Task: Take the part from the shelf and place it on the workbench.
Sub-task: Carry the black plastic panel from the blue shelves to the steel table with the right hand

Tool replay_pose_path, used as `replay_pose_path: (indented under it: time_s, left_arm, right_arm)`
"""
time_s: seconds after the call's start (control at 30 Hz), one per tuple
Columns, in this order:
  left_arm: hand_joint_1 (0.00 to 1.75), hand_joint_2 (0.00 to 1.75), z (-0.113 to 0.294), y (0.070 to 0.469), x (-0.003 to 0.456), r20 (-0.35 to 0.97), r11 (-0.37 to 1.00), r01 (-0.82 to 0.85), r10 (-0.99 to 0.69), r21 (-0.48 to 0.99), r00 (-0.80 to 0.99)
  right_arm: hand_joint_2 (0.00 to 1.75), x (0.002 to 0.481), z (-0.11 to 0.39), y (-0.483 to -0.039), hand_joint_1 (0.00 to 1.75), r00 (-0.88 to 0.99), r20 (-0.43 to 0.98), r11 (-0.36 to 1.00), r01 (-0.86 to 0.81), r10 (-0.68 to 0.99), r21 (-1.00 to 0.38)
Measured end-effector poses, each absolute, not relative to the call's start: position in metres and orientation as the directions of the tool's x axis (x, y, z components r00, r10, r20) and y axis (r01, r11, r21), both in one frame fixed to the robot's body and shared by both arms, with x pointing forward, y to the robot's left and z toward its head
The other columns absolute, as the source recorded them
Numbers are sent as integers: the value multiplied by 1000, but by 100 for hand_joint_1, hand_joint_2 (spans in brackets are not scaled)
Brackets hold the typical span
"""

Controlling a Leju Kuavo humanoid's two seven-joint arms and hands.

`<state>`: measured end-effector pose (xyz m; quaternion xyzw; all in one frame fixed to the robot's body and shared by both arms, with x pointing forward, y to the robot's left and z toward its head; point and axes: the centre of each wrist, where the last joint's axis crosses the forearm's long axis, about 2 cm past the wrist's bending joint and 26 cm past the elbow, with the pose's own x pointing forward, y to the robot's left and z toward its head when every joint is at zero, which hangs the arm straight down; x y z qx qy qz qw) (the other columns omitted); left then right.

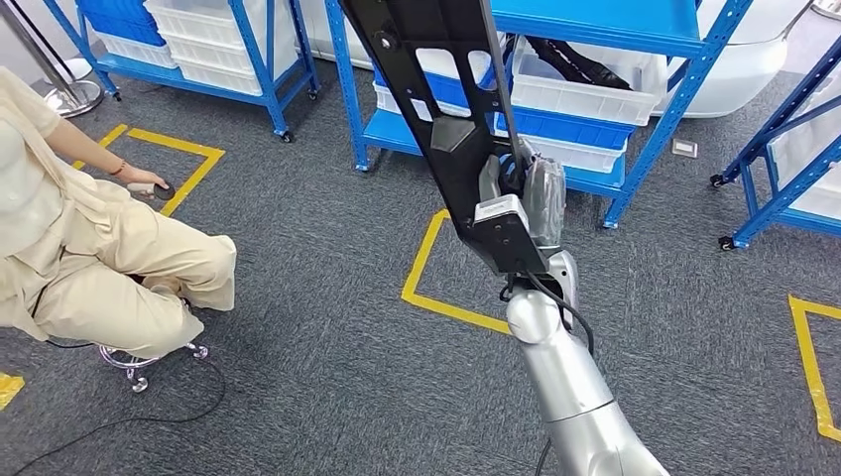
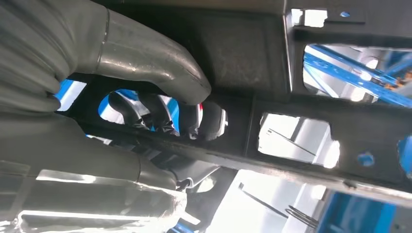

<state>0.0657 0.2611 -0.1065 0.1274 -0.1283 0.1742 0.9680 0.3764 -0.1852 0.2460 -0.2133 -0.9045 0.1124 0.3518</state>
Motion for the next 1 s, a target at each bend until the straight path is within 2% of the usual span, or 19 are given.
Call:
replay_pose_path:
  time_s: [0.33, 0.83, 0.93, 1.0]
  left_arm:
    - [0, 175, -106, 261, 67, 294, 899, -389, 324, 199, 899]
    - [0, 175, -106, 260, 69, 295, 926, -327, 264, 189, 918]
    - [0, 175, -106, 261, 68, 294, 931, -311, 247, 194, 923]
    - [0, 175, -106, 262, 68, 295, 936, -294, 230, 195, 927]
  right_arm:
    - [175, 374, 244, -184, 175, -673, 585, 889, 297, 454, -349]
    - [175, 337, 241, -212, 175, -643, 508, 819, 448, 574, -359]
    - [175, 334, 245, -215, 175, -620, 457, 770, 513, 638, -380]
    - [175, 331, 252, -217, 175, -568, 361, 673, 614, 739, -413]
